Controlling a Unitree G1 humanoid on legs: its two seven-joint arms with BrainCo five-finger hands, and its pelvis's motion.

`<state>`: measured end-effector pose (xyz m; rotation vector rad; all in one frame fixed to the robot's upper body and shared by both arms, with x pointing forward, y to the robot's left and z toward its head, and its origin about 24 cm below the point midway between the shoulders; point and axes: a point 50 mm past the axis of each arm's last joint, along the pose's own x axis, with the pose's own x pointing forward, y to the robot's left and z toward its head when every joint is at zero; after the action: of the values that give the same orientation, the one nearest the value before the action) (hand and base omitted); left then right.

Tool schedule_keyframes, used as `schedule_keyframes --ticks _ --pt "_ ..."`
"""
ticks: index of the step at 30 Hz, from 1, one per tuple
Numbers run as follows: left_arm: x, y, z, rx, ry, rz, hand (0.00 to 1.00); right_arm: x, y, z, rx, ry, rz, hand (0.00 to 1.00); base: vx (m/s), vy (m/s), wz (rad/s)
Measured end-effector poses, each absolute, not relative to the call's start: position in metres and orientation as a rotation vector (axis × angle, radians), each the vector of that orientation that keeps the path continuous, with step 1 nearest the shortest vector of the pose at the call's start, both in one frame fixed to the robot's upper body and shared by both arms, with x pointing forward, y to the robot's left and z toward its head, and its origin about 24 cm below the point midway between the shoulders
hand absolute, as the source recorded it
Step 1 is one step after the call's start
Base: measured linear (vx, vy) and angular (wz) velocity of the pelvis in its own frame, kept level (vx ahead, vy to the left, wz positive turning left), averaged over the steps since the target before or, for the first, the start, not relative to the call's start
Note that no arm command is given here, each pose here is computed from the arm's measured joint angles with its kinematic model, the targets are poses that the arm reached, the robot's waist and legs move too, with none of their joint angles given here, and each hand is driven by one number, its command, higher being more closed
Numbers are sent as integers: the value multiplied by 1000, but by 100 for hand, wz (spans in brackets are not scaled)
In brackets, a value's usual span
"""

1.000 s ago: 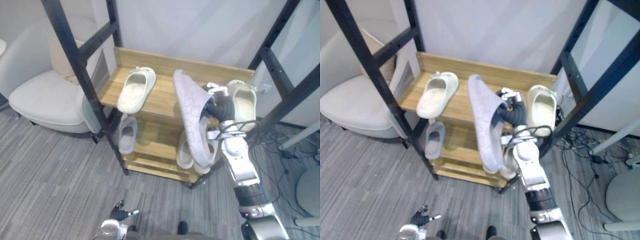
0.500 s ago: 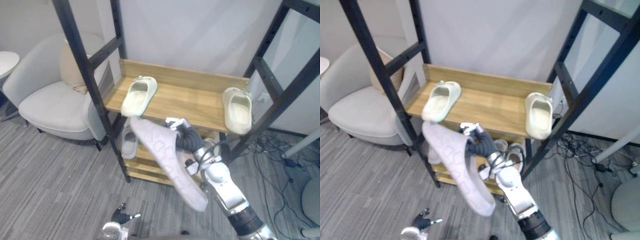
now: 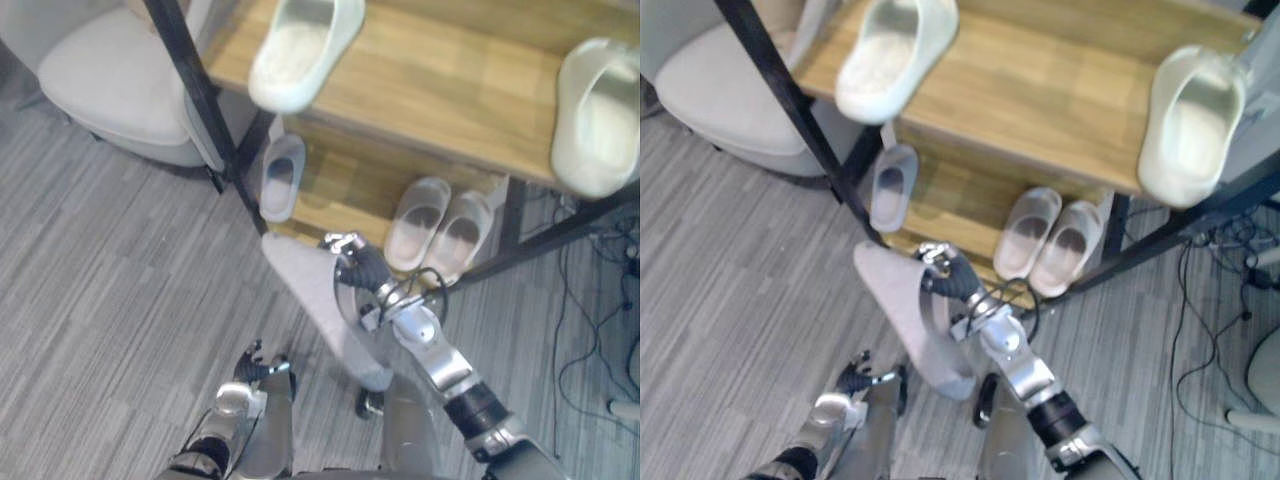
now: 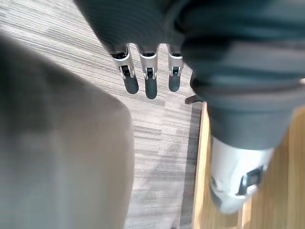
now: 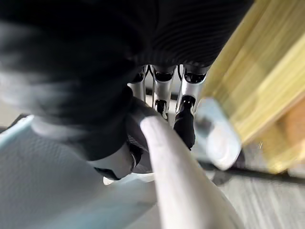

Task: Organize the slippers on the shoe rack

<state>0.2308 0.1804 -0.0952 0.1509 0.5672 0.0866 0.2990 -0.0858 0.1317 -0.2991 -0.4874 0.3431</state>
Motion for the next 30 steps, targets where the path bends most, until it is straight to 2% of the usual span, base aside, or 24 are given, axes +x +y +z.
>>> schedule_keyframes --ticks 4,9,11,14,20,30 --pt "242 170 -80 67 459 75 0 315 -100 159 -325 -558 229 100 -59 8 2" --pt "240 172 -65 -35 346 151 0 336 -98 205 -380 -686 152 100 -54 5 0" --pt "260 183 -54 -39 318 246 0 344 -96 225 -377 -730 109 100 -54 -17 5" --pt "286 197 -31 2 252 277 0 357 -107 247 -362 -752 -1 100 -50 -4 7" --pt "271 207 -53 25 379 340 0 379 -131 274 -388 -730 -199 100 -16 8 5" --pt "268 207 -58 18 408 362 0 393 -157 320 -396 -740 -413 100 17 -12 5"
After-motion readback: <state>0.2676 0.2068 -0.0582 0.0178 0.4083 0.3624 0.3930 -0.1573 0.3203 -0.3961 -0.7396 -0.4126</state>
